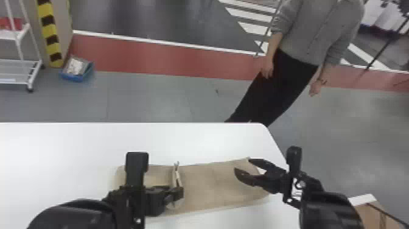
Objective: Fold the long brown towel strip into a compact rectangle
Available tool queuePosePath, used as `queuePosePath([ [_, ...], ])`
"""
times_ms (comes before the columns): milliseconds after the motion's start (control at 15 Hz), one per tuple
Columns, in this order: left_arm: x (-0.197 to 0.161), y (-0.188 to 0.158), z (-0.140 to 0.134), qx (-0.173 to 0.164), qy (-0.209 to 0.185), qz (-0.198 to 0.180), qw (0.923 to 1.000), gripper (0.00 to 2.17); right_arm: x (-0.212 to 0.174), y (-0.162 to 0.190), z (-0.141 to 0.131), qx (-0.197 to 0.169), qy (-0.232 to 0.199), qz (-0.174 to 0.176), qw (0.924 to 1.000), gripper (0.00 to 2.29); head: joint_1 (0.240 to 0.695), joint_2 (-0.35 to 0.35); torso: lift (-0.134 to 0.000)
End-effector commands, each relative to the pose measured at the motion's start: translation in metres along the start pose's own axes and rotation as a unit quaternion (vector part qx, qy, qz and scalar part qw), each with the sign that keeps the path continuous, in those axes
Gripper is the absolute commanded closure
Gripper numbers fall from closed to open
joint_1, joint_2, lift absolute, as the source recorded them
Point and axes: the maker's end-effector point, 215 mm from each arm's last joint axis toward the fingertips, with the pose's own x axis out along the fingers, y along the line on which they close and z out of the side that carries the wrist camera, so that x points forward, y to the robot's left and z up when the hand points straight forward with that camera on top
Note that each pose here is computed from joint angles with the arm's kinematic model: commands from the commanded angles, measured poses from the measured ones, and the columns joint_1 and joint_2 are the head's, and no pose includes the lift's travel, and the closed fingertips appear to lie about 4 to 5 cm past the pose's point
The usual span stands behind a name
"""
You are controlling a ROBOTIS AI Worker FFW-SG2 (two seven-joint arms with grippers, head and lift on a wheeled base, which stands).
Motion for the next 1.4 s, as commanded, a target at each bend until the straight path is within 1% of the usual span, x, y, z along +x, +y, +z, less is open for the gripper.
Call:
queuePosePath([
  [0,0.0,-0.002,0.006,-0.007,-0.008,-0.006,0.9999,0.02,0.007,0.007,-0.001,0.0,0.002,0.004,1.0,0.09,0.695,-0.35,0.0],
  [133,-0.003,0.0,0.014,-0.009,-0.015,-0.005,0.9998,0.02,0.008,0.009,-0.003,0.009,0.004,0.006,0.9999,0.09,0.695,-0.35,0.0],
  [267,-0.009,-0.001,0.028,0.0,-0.031,-0.002,0.9995,0.02,0.018,0.022,0.007,0.027,-0.002,0.011,0.9996,0.09,0.695,-0.35,0.0],
  [333,-0.013,-0.002,0.035,0.019,-0.04,0.007,0.999,0.02,0.018,0.027,0.007,0.045,0.0,0.013,0.9989,0.09,0.695,-0.35,0.0],
  [400,-0.02,0.006,0.041,0.037,-0.05,0.026,0.9978,0.02,0.019,0.036,-0.001,0.069,0.008,0.019,0.9974,0.12,0.695,-0.35,0.0],
  [467,-0.032,0.017,0.048,0.04,-0.063,0.04,0.9964,0.02,0.024,0.05,0.006,0.086,0.006,0.025,0.9959,0.2,0.695,-0.35,0.0],
  [533,-0.041,0.023,0.057,0.04,-0.077,0.048,0.9951,0.03,0.024,0.059,0.013,0.102,0.008,0.028,0.9943,0.22,0.695,-0.35,0.0],
  [600,-0.045,0.023,0.065,0.046,-0.085,0.052,0.9939,0.04,0.026,0.071,0.015,0.137,0.013,0.035,0.9899,0.22,0.695,-0.35,0.0],
  [667,-0.057,0.051,0.069,0.057,-0.09,0.079,0.9912,0.04,0.028,0.086,0.017,0.159,0.014,0.045,0.9862,0.22,0.695,-0.35,0.0],
  [733,-0.068,0.079,0.067,0.067,-0.092,0.105,0.988,0.04,0.029,0.102,0.018,0.172,0.013,0.053,0.9836,0.22,0.695,-0.35,0.0],
  [800,-0.081,0.108,0.064,0.067,-0.093,0.127,0.9853,0.07,0.034,0.121,0.021,0.179,0.015,0.063,0.9816,0.27,0.695,-0.35,0.0],
  [867,-0.092,0.128,0.063,0.063,-0.098,0.136,0.9838,0.09,0.038,0.132,0.018,0.191,0.023,0.067,0.9791,0.28,0.695,-0.35,0.0],
  [933,-0.106,0.148,0.059,0.058,-0.1,0.144,0.9828,0.09,0.044,0.142,0.016,0.192,0.029,0.064,0.9789,0.29,0.695,-0.328,0.0],
  [1000,-0.118,0.162,0.06,0.058,-0.109,0.15,0.9811,0.09,0.049,0.15,0.006,0.192,0.045,0.061,0.9786,0.29,0.695,-0.289,0.0],
  [1067,-0.127,0.174,0.058,0.061,-0.111,0.156,0.9796,0.09,0.056,0.158,0.002,0.181,0.055,0.057,0.9803,0.29,0.695,-0.261,0.0],
  [1133,-0.132,0.18,0.059,0.067,-0.116,0.159,0.9781,0.09,0.06,0.167,-0.004,0.168,0.069,0.053,0.9819,0.29,0.695,-0.229,0.0],
  [1200,-0.137,0.187,0.057,0.071,-0.116,0.162,0.9774,0.09,0.064,0.173,-0.009,0.155,0.08,0.042,0.9838,0.29,0.695,-0.181,0.0],
  [1333,-0.148,0.202,0.06,0.066,-0.122,0.168,0.976,0.09,0.073,0.188,-0.019,0.143,0.099,0.032,0.9842,0.29,0.695,-0.14,0.0],
])
